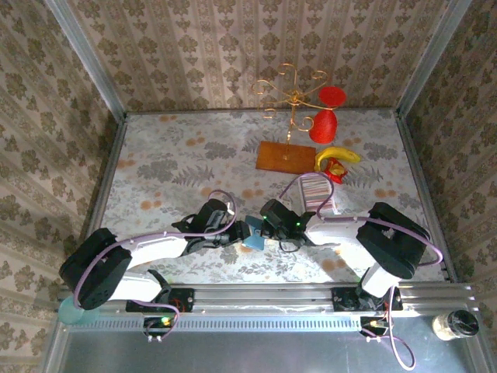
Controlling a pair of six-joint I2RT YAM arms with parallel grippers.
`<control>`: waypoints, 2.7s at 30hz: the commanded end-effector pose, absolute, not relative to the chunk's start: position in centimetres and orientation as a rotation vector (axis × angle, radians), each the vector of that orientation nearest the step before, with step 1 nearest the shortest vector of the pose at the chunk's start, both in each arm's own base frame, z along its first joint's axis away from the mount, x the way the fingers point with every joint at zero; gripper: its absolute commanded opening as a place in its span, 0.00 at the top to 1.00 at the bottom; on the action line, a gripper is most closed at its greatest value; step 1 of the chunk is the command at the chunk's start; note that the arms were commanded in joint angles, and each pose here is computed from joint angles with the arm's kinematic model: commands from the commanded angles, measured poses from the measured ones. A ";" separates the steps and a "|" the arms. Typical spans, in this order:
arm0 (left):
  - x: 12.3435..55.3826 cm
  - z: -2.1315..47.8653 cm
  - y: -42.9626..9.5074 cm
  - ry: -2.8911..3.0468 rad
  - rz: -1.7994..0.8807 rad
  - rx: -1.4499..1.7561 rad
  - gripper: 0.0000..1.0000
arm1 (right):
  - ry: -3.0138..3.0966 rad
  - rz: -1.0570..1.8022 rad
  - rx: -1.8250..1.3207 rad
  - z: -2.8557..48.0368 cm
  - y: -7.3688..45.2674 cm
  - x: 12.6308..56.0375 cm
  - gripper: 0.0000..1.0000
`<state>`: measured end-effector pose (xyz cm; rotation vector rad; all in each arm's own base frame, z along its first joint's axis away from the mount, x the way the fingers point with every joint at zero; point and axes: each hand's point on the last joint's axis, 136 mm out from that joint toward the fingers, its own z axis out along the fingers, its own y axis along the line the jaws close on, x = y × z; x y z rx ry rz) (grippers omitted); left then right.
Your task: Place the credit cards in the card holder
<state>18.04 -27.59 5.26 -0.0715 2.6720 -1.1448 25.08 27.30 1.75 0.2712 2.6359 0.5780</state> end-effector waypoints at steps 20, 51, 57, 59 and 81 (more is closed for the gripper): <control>19.9 14.9 -25.5 2.444 -0.933 0.235 1.00 | 2.476 0.806 0.158 12.2 26.3 23.3 0.68; 18.4 26.3 -25.2 2.029 -1.048 0.381 1.00 | 2.381 1.030 0.125 22.4 31.9 23.5 0.47; 18.0 26.7 -25.6 2.004 -1.070 0.413 1.00 | 2.406 0.979 0.162 21.5 31.5 23.7 0.48; 18.1 27.0 -25.3 1.995 -1.053 0.412 1.00 | 2.413 0.924 0.183 21.0 30.7 23.9 0.52; 18.6 23.7 -23.9 2.099 -1.048 0.214 1.00 | 2.246 0.973 0.207 19.4 27.5 23.9 0.54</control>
